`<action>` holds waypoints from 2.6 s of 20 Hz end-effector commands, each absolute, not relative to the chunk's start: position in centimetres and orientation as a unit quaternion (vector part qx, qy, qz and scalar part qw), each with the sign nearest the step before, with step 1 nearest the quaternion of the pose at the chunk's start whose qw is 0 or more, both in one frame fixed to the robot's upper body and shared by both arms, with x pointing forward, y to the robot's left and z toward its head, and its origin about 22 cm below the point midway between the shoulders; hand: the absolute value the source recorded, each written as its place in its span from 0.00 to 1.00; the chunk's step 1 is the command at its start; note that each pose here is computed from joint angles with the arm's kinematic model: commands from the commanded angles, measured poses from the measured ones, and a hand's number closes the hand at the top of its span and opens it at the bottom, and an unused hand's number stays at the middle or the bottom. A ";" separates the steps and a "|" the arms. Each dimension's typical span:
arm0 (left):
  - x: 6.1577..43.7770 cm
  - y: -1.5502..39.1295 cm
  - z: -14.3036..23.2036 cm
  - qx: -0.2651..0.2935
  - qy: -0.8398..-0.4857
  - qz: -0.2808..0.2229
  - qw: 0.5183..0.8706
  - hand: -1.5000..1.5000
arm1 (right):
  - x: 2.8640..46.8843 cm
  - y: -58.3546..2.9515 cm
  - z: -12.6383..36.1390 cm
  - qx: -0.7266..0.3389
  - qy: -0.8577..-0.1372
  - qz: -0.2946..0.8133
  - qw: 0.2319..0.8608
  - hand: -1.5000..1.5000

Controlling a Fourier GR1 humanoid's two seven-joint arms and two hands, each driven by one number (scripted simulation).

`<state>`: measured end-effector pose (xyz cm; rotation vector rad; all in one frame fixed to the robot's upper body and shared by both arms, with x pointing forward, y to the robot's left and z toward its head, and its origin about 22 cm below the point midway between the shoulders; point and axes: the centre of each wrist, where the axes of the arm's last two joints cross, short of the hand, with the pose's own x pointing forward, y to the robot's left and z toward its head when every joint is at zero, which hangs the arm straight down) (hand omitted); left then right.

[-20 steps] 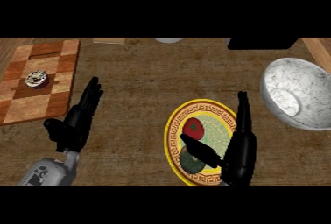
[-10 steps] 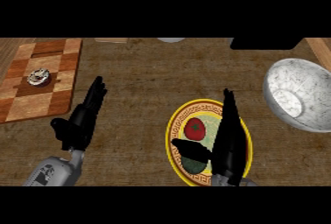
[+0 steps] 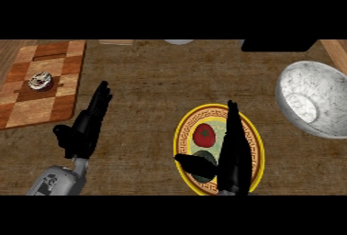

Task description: Pick the tomato from the plate and place it in the bowl

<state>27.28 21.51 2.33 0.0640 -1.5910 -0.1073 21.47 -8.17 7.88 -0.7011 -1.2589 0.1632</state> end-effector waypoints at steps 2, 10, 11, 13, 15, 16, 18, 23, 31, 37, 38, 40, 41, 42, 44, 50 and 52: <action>27.7 21.6 4.4 0.025 -0.716 -0.052 0.696 0.50 | 20.2 -8.9 7.4 -0.290 -0.568 0.029 0.770 0.00; 27.8 22.7 2.2 0.028 -0.719 -0.050 0.692 0.50 | 19.4 -7.5 6.5 -0.269 -0.587 0.004 0.764 0.00; 27.6 20.5 3.9 0.032 -0.712 -0.050 0.700 0.50 | 19.3 -7.4 6.3 -0.259 -0.587 -0.005 0.767 0.00; 25.6 21.8 2.2 0.029 -0.711 -0.051 0.701 0.50 | 20.4 -7.0 5.7 -0.263 -0.581 -0.006 0.770 0.00; 28.2 22.5 3.7 0.030 -0.714 -0.049 0.698 0.50 | 20.8 -6.5 5.7 -0.245 -0.578 -0.018 0.778 0.00; 27.5 22.1 3.0 0.021 -0.715 -0.047 0.697 0.50 | 20.5 -6.4 4.5 -0.253 -0.575 -0.010 0.778 0.00; 25.8 21.4 2.5 0.029 -0.720 -0.051 0.692 0.50 | 20.6 -6.8 4.6 -0.249 -0.578 -0.029 0.777 0.00; 26.4 20.6 3.1 0.027 -0.716 -0.050 0.696 0.50 | 21.7 -7.7 2.5 -0.251 -0.577 -0.034 0.776 0.00; 27.6 22.6 3.1 0.032 -0.719 -0.048 0.693 0.50 | 21.8 -7.5 -0.3 -0.291 -0.536 0.002 0.792 0.00; 27.1 20.6 3.3 0.032 -0.710 -0.054 0.701 0.50 | 23.9 -7.4 -2.1 -0.318 -0.513 0.029 0.796 0.00; 28.2 22.6 3.6 0.034 -0.705 -0.052 0.706 0.50 | 25.7 -9.6 -0.1 -0.311 -0.507 0.044 0.802 0.00; 26.9 22.4 4.4 0.019 -0.713 -0.053 0.699 0.50 | 24.1 -8.0 -2.2 -0.293 -0.514 0.033 0.806 0.00; 28.3 21.4 2.8 0.025 -0.709 -0.048 0.703 0.50 | 23.9 -7.7 -2.7 -0.287 -0.516 0.024 0.807 0.00; 26.6 23.2 2.2 0.025 -0.712 -0.047 0.700 0.50 | 25.7 -8.9 -2.6 -0.291 -0.522 0.025 0.801 0.00; 27.3 22.0 2.5 0.017 -0.713 -0.052 0.699 0.50 | 25.5 -6.8 -3.2 -0.290 -0.531 0.097 0.791 1.00; 27.8 21.1 1.8 0.034 -0.711 -0.054 0.700 0.50 | 25.1 -6.4 -3.2 -0.288 -0.539 0.156 0.776 1.00; 27.0 22.2 3.4 0.032 -0.718 -0.048 0.694 0.50 | 25.5 -6.3 -3.7 -0.282 -0.562 0.131 0.767 1.00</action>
